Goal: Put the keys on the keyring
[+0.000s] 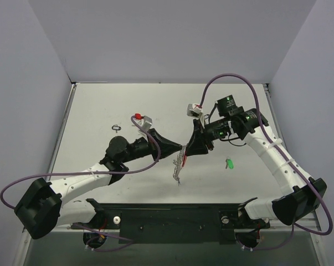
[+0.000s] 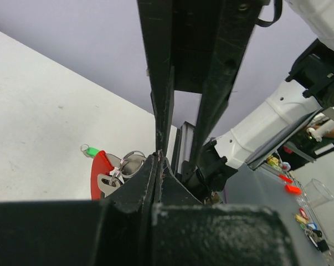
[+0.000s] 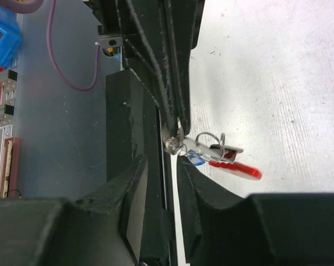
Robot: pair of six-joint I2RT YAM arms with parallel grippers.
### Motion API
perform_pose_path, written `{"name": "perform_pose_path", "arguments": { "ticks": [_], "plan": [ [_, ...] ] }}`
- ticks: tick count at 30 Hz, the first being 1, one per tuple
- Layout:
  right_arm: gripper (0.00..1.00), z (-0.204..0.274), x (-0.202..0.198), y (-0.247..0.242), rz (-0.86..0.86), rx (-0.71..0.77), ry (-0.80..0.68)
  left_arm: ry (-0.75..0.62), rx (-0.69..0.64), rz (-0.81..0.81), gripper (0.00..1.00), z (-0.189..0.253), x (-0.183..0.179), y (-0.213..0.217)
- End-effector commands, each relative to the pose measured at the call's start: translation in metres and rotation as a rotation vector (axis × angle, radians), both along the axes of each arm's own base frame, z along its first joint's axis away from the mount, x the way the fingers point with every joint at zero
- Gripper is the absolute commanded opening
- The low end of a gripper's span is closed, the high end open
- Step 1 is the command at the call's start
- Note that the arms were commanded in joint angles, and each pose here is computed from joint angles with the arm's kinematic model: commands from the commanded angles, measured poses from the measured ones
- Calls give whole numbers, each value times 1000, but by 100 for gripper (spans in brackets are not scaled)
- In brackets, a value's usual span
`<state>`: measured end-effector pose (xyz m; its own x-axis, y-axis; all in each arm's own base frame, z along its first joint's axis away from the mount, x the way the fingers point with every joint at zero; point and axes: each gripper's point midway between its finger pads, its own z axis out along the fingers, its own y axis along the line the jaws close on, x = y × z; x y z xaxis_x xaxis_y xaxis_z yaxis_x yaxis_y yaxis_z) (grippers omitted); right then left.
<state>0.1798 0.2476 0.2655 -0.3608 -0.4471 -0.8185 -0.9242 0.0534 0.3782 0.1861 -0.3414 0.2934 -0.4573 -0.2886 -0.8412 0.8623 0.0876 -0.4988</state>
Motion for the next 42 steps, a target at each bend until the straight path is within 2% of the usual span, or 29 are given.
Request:
{"name": "perform_pose_path", "arguments": {
  "ticks": [1,6,9,11,15,16,18,21,24,28,33,42],
  "plan": [
    [30,16,-9,-3,27,30,7,-53,-140,107,0,28,7,15],
    [44,16,-9,-16,28,-18,-79,-76,-171,123,0,30,6,18],
    [64,2,-17,-18,101,0,-122,-97,-174,114,0,31,3,16],
    [70,-8,-20,-17,141,19,-122,-130,-169,100,0,31,-1,14],
    [68,-5,-28,-18,215,17,-109,-198,-159,84,0,30,-7,13],
    [68,-8,-27,-22,298,22,-229,-205,-152,86,0,28,-7,12],
    [65,-10,-34,-28,358,-18,-254,-213,-148,84,0,27,-7,12],
    [60,-8,-34,-26,365,2,-264,-243,-152,70,0,26,-11,11],
    [50,-2,-32,-19,363,16,-244,-251,-149,71,0,25,-11,10],
    [44,1,-23,-10,335,-4,-212,-253,-156,56,0,23,-14,8],
    [44,-1,-10,-3,262,-58,-140,-257,-163,53,0,21,-16,7],
    [46,1,-17,-4,269,-24,-130,-249,-178,55,0,20,-16,7]
  ]
}}
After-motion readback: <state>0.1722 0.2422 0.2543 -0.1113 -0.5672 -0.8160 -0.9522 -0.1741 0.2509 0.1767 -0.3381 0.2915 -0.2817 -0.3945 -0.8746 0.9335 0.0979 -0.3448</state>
